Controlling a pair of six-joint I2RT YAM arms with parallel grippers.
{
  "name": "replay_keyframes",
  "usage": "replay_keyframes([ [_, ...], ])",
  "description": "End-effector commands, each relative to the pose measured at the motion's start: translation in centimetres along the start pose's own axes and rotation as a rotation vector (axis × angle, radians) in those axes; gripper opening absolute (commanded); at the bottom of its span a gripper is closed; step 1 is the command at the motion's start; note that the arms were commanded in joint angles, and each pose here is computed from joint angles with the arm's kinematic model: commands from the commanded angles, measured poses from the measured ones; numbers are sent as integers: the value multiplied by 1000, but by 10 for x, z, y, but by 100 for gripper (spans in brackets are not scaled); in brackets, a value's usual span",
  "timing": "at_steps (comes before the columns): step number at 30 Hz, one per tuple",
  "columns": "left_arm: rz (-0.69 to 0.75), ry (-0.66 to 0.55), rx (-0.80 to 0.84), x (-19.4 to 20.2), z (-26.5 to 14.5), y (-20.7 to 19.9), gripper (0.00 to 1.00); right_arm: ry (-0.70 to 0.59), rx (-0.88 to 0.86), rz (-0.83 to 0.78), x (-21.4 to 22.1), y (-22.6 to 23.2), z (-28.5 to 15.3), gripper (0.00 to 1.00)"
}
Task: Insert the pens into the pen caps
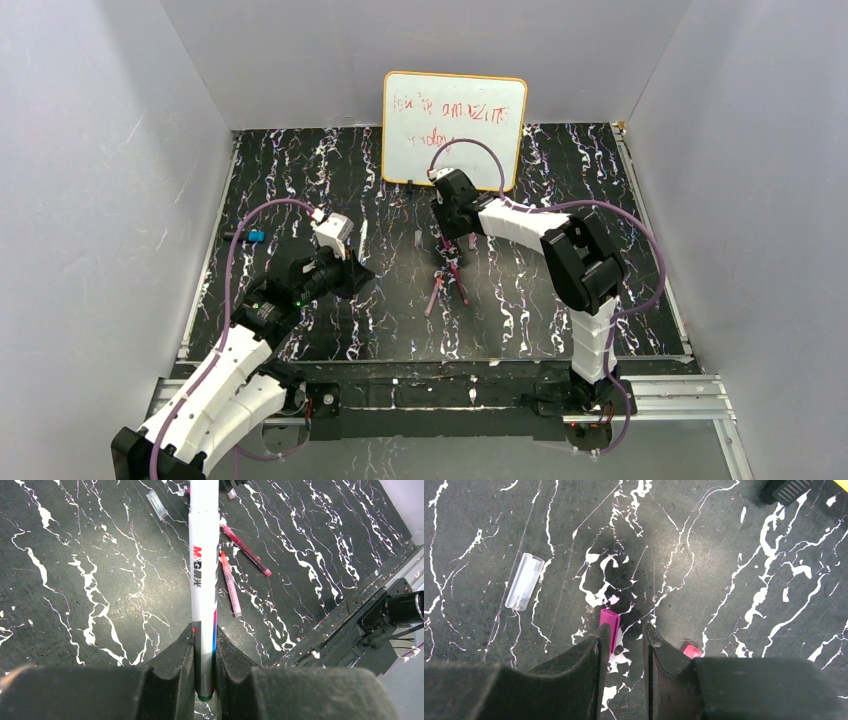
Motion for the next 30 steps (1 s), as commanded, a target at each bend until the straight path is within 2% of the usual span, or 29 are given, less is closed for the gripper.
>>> replay_keyframes([
  [1, 7, -19, -2, -10, -4, -2, 0, -55, -20, 6, -18, 10, -11, 38],
  [21, 7, -21, 0, -10, -5, -2, 0, 13, 21, -22, 2, 10, 16, 36],
  [30, 8, -19, -1, -10, -5, -2, 0, 24, 25, -26, 6, 10, 18, 25],
])
Point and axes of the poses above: each gripper's point midway between its finger pads, its own z axis out along the fingers, its own y axis along the line the jaws close on, x = y × z, the point moved 3 cm from there along -z, back along the fingers, and after that the axes turned 1 degree about z, right-handed, at the moved point
